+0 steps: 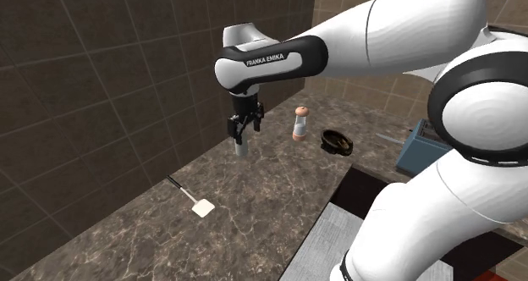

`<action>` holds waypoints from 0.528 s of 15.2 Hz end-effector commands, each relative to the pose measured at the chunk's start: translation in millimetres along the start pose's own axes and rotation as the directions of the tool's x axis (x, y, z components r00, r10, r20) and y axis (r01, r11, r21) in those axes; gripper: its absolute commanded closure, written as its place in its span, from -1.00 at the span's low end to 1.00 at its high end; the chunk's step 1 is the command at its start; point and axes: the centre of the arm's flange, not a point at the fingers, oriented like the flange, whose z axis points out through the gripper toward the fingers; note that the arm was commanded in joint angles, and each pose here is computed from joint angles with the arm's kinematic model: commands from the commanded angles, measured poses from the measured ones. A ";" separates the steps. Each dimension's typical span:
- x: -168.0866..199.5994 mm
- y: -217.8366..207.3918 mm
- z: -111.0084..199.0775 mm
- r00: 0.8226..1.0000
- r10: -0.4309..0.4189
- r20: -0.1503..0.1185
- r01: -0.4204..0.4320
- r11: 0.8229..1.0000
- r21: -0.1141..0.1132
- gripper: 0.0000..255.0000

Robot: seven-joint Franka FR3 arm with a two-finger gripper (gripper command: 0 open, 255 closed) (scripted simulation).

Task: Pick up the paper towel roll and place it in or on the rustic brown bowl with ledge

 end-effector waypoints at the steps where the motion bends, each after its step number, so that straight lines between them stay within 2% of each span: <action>1: 17.7 15.6 8.0 1.000 0.007 -0.009 -0.007 1.000 -0.005 -1.00; 8: 87.3 67.6 18.1 0.999 0.032 -0.039 -0.032 0.999 -0.018 -1.00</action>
